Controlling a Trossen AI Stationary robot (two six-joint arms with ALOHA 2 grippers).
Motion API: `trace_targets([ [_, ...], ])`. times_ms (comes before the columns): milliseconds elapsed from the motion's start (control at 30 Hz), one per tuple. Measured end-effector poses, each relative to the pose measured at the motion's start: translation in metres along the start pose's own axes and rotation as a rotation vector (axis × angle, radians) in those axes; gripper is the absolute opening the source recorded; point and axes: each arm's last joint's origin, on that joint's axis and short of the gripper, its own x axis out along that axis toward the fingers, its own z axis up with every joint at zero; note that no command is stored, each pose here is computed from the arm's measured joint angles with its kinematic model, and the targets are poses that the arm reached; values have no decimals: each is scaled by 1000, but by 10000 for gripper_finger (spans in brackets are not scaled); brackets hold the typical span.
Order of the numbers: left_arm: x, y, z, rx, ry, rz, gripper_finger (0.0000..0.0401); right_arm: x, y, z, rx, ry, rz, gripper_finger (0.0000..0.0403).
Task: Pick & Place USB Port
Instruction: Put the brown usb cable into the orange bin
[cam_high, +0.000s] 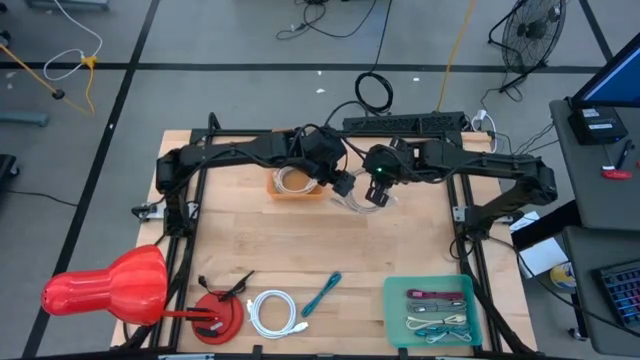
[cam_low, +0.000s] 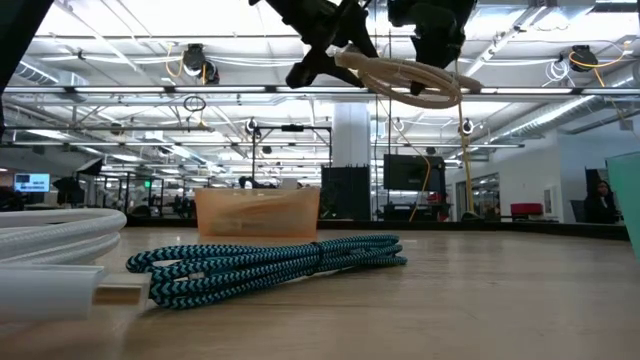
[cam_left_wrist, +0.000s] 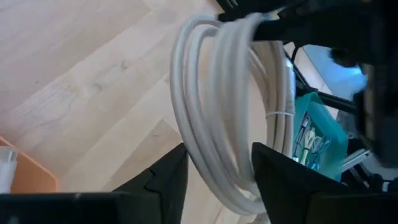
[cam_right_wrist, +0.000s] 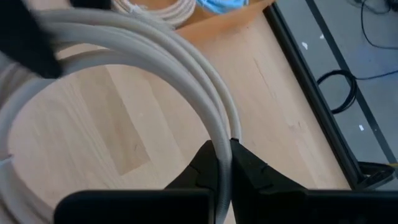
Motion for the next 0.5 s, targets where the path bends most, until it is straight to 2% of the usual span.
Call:
trace_targets([
  [233,-2,4,4,-31,-11,0,219,-14,-2,-2,23,-58,15,6],
  [500,3,0,6,-16,-36,-27,202,-15,-2,0,31,-78,22,6],
])
